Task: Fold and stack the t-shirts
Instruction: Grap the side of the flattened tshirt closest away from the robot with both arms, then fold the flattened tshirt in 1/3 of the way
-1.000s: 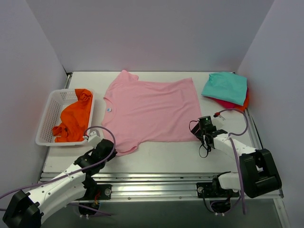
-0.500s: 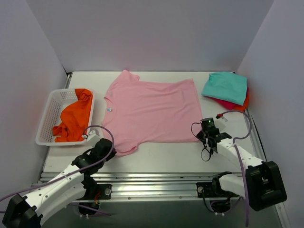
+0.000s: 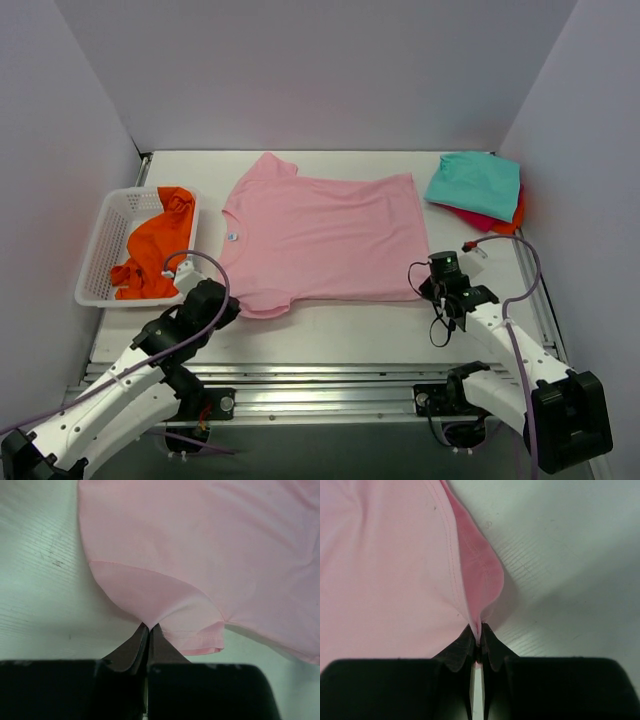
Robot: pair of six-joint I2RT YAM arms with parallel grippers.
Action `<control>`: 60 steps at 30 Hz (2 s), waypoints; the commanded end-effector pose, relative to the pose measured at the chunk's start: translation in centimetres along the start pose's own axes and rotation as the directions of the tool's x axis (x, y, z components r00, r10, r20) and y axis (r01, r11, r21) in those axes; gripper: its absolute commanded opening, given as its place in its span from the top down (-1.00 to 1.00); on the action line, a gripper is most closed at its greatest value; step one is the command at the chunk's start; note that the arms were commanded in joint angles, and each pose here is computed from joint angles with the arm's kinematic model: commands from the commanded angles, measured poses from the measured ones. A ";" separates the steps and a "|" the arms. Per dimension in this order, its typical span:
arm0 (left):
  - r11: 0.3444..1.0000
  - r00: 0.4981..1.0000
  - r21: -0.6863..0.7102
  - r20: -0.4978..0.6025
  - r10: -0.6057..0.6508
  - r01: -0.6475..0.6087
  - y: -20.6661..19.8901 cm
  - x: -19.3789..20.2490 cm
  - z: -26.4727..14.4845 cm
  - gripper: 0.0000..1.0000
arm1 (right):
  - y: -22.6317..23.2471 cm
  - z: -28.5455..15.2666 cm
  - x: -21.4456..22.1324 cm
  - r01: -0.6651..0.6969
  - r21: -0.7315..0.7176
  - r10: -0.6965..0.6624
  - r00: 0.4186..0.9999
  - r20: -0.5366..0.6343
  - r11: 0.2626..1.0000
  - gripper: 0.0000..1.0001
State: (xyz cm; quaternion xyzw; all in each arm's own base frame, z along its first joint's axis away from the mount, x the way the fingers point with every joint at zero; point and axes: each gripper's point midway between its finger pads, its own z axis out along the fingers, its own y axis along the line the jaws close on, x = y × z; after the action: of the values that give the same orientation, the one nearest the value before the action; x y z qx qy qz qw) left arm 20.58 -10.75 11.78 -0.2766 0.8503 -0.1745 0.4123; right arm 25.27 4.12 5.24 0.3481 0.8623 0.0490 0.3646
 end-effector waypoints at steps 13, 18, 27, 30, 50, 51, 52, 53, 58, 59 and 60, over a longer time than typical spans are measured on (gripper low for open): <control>0.997 0.995 0.034 0.065 0.071 -0.074 -8.2 -5.0 2.8 0.95 | 5.7 0.7 -6.2 0.072 0.002 -0.071 0.992 0.107 0.997 1.00; 0.997 0.995 0.023 0.063 0.076 -0.077 -9.1 -5.8 4.5 0.95 | 6.8 1.6 -7.0 0.078 0.014 -0.079 0.990 0.113 0.997 1.00; 0.999 0.998 0.022 0.059 0.038 -0.039 -9.7 -8.2 7.4 0.95 | 9.0 4.2 -8.0 0.092 0.057 -0.098 0.990 0.103 0.994 1.00; 1.000 0.998 0.012 0.054 0.025 -0.026 -9.7 -9.5 9.0 0.95 | 9.5 5.6 -8.0 0.097 0.085 -0.104 0.991 0.088 0.992 1.00; 0.999 0.982 0.016 -0.179 0.052 -0.050 -9.6 -14.4 26.8 -0.88 | 12.9 13.4 -15.6 0.027 0.317 -0.087 0.980 0.177 0.948 -1.00; 0.998 0.988 0.029 -0.147 0.052 -0.048 -10.2 -15.8 25.5 -0.88 | 12.5 12.8 -15.7 0.028 0.327 -0.093 0.978 0.185 0.945 -1.00; 0.998 0.989 0.025 -0.138 0.060 -0.057 -10.0 -16.0 24.9 -0.88 | 12.4 12.3 -15.9 0.022 0.325 -0.089 0.977 0.195 0.945 -1.00; 0.998 0.990 0.026 -0.126 0.065 -0.062 -10.2 -16.4 24.3 -0.88 | 12.8 10.9 -16.8 0.004 0.299 -0.074 0.972 0.224 0.954 -1.00; 0.995 0.995 0.043 -0.047 0.087 -0.085 -11.6 -18.1 19.9 -0.88 | 11.0 7.7 -16.1 -0.019 0.269 -0.054 0.964 0.261 0.963 -1.00; 0.995 0.994 0.036 -0.060 0.094 -0.092 -11.3 -17.2 19.4 -0.88 | 11.2 6.5 -16.5 -0.034 0.233 -0.034 0.960 0.280 0.972 -0.99; 0.995 0.995 0.034 -0.019 0.098 -0.097 -11.6 -17.9 18.1 -0.88 | 11.4 6.4 -16.4 -0.037 0.206 -0.024 0.958 0.284 0.978 -0.93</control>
State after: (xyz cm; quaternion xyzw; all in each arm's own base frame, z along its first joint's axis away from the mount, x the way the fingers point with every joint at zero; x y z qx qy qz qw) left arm 49.38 -10.22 13.98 -0.2407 0.8778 -0.1808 0.3726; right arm 45.34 1.66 12.01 0.3773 0.8218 -0.0992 0.4152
